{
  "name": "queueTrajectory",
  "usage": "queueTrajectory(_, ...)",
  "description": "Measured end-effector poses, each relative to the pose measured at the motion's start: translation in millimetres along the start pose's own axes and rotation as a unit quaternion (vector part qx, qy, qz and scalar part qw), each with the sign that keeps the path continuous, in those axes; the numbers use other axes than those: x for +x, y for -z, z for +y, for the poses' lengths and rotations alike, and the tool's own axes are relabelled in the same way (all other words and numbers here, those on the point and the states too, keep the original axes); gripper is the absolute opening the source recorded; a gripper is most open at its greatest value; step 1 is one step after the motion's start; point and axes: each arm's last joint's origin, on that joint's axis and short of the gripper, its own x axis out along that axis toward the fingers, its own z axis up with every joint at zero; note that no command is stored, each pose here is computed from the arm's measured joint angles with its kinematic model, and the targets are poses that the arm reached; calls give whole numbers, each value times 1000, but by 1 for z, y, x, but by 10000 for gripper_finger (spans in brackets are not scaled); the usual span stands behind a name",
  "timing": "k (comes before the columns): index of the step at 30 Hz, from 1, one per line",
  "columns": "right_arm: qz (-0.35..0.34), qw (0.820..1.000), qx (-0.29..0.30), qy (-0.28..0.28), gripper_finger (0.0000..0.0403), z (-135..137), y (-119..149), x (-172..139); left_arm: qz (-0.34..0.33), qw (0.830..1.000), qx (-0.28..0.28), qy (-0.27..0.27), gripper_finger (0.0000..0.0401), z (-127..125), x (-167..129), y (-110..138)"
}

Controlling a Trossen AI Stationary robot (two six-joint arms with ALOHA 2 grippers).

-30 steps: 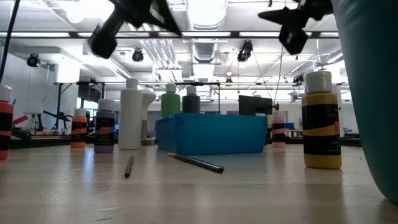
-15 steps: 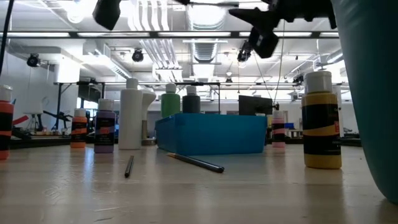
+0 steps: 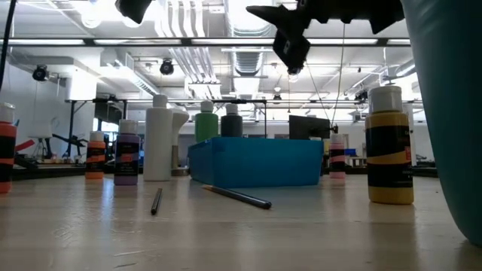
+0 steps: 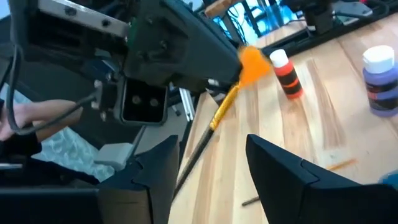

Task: Pick & Place Paint Supplies
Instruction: Put the gold paint brush into the green cup

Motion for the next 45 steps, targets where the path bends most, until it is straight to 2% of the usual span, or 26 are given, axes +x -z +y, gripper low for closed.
queueTrajectory(11,7,1000,-4,-11,159,-3,-4,19,0,1000,2,0,0,0,0,0)
queueTrajectory(17,-1,1000,-15,-15,140,-2,-8,20,0,1000,3,1,0,0,0,0)
queueTrajectory(21,-4,1000,-15,-11,106,-2,-8,20,0,1000,3,1,0,0,0,0)
queueTrajectory(27,5,1000,-11,0,22,-9,-2,26,-2,1000,5,1,0,0,0,0)
queueTrajectory(33,7,1000,-13,3,12,-11,0,29,-4,1000,12,3,2,-1,0,1)
queueTrajectory(39,13,1000,-27,10,11,-9,-4,24,7,1000,7,0,33,0,0,3)
queueTrajectory(42,18,999,-37,22,10,-5,-7,17,15,1000,-14,-6,55,3,-2,6)
queueTrajectory(45,21,998,-55,25,10,4,-11,8,21,996,-88,-13,82,7,-6,13)
